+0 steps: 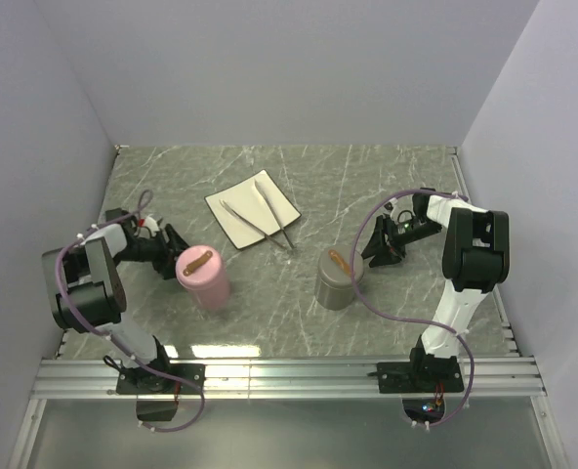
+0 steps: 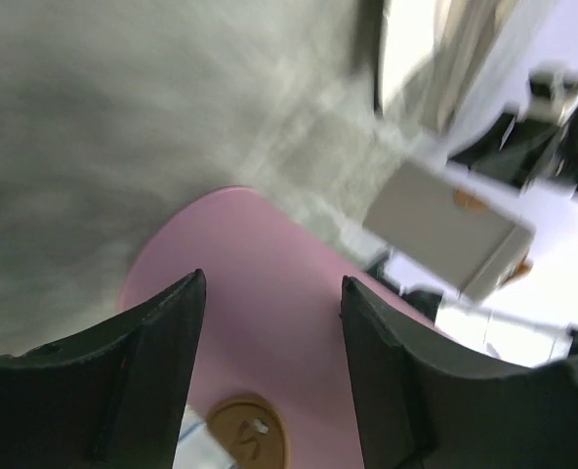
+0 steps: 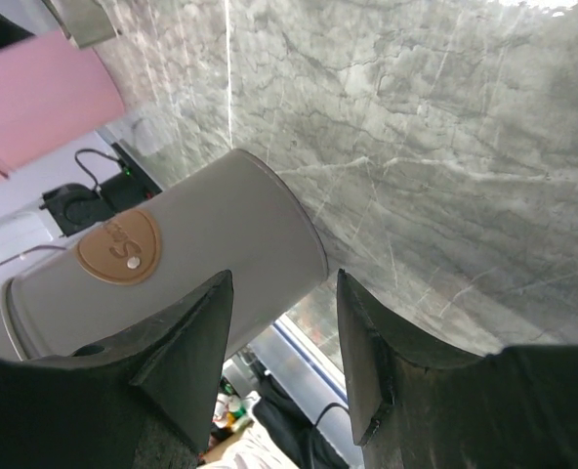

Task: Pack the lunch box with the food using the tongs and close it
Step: Move the packing box to the center of the board.

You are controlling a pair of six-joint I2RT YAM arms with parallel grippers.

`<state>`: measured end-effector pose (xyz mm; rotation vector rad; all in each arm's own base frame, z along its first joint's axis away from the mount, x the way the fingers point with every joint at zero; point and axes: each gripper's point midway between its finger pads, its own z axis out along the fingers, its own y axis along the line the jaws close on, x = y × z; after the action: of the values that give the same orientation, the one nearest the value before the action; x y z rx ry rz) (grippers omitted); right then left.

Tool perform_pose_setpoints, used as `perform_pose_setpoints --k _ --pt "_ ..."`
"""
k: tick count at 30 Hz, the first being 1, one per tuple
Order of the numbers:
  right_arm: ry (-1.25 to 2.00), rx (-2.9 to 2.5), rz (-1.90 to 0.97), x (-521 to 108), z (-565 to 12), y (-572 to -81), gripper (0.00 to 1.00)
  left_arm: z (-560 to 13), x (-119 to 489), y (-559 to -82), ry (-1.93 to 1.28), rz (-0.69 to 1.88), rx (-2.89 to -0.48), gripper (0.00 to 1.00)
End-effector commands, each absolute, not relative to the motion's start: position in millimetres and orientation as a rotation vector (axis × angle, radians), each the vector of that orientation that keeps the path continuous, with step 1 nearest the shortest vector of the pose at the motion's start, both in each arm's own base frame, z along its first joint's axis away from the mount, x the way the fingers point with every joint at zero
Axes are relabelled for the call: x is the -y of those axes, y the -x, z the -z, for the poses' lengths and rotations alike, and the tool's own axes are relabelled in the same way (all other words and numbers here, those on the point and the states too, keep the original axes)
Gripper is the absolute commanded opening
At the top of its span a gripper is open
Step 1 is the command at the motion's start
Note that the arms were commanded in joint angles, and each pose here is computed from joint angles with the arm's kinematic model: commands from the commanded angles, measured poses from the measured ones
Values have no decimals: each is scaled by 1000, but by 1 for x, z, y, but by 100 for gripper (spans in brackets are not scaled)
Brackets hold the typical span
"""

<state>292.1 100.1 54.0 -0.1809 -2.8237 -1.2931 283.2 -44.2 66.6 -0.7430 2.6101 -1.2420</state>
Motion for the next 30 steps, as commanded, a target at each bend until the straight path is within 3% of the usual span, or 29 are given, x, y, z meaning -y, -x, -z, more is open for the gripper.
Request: perform_pose_setpoints --k 1,6,9,13,16,22,30 --pt "91 2874 1338 -99 -74 -293 54 -90 85 -275 600 1371 -2576 64" --pt "2 2919 1337 -92 -82 -294 54 -102 115 -271 447 1430 -2572 63" --pt "-116 3062 1300 -72 -91 -303 55 -115 107 -286 343 1391 -2532 68" --pt "-323 3280 1277 -38 -115 -317 59 -147 63 -325 63 1147 -2349 83" --pt "-725 3417 1176 -20 -130 -317 61 -164 28 -331 -131 1007 -2286 86" --pt "-1463 3430 993 -22 -136 -290 67 -154 7 -293 -657 817 -2255 89" --pt "-2142 3150 791 -32 -112 -244 70 -123 -15 -221 -1313 601 -2055 95"
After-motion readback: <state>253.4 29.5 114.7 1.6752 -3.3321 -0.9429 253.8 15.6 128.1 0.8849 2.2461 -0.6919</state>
